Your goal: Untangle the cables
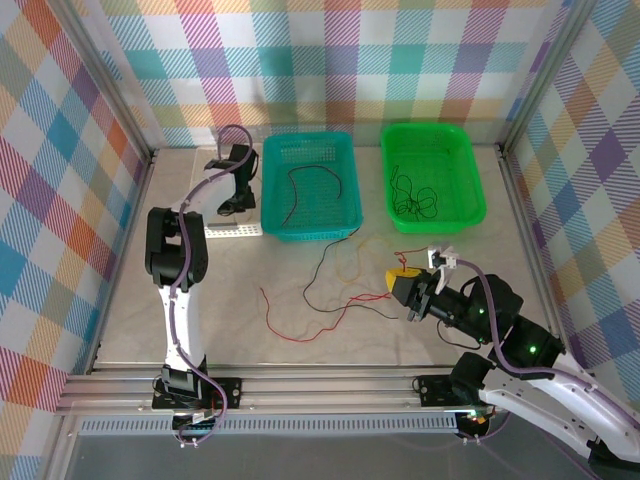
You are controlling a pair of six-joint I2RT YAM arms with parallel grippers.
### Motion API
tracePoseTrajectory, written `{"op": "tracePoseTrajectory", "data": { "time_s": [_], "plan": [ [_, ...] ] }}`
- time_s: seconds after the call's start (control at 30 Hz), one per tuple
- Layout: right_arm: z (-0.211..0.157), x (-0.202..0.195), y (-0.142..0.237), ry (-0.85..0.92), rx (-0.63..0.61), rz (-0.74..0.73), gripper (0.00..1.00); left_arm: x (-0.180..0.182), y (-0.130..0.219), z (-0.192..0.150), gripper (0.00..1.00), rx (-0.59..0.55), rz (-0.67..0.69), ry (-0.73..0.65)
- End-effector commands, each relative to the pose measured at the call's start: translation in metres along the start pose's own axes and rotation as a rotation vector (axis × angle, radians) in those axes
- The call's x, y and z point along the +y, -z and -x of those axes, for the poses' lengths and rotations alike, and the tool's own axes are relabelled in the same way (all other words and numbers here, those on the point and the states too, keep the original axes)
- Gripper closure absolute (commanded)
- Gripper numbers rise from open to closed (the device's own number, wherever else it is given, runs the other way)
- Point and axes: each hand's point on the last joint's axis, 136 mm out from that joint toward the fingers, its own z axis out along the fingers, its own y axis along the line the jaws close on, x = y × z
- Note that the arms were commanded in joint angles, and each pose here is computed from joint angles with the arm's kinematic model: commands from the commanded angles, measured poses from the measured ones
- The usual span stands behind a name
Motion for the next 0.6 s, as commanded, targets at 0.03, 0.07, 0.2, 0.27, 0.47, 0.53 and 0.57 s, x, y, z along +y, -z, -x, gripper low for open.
{"op": "tracePoseTrajectory", "data": {
  "time_s": [0.03,0.07,0.2,0.27,0.47,0.53,0.57],
  "plan": [
    [0.011,0.008,0.001,-0.013,-0.033,0.029,1.00,-0.013,-0.004,-0.010,0.79,0.066,-0.078,-0.017],
    [0.012,0.008,0.000,-0.014,-0.034,0.032,1.00,-0.013,-0.003,-0.010,0.76,0.068,-0.082,-0.018],
    [0.010,0.008,-0.002,-0.017,-0.027,0.032,1.00,-0.017,0.008,-0.004,0.64,0.055,-0.116,-0.011],
    [0.009,0.008,-0.003,-0.016,-0.022,0.032,1.00,-0.018,0.022,0.006,0.56,0.024,-0.142,0.004],
    [0.008,0.005,-0.007,-0.012,-0.014,0.014,1.00,-0.012,0.079,0.039,0.34,-0.109,-0.208,0.057],
    [0.008,0.002,-0.010,-0.012,0.000,-0.013,1.00,-0.009,0.100,0.048,0.27,-0.155,-0.234,0.078],
    [0.009,0.001,-0.012,-0.014,0.008,-0.021,1.00,-0.008,0.110,0.051,0.24,-0.174,-0.249,0.085]
  ]
}}
